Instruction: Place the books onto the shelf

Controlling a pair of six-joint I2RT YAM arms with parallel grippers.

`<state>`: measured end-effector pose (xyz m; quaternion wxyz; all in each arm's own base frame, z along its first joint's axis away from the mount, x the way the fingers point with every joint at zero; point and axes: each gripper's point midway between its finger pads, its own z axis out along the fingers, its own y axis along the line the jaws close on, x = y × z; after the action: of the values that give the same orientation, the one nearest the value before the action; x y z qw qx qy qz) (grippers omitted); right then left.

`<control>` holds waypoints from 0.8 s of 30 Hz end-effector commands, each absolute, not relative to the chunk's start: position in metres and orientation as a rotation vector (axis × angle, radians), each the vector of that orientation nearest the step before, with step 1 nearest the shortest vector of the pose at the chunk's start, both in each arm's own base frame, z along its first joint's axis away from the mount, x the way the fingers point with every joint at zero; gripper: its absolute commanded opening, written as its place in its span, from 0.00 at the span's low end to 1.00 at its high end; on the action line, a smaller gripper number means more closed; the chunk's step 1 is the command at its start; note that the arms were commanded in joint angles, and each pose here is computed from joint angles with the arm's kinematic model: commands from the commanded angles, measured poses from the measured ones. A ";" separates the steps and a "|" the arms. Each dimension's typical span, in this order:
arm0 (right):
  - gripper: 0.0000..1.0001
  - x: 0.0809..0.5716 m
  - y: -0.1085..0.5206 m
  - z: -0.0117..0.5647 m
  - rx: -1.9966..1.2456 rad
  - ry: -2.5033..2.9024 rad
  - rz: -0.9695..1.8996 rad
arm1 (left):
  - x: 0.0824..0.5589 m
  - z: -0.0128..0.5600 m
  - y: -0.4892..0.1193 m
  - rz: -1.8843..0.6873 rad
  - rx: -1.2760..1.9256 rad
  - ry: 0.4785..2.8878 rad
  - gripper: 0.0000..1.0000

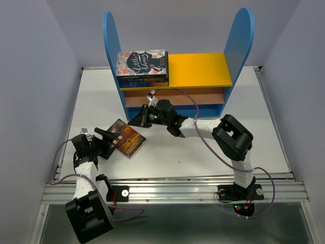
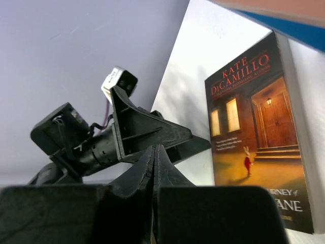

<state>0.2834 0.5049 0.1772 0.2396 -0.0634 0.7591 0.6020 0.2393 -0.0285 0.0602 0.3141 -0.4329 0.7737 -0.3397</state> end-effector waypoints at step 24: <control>0.57 0.311 0.476 0.072 -0.538 2.250 1.030 | 0.244 0.064 -0.002 -0.601 -1.294 1.948 0.79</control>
<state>0.2999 0.4728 0.0765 0.2805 -0.1691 0.8496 0.4133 0.2432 -0.0153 0.0639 0.3442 -0.4896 0.7533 -0.2728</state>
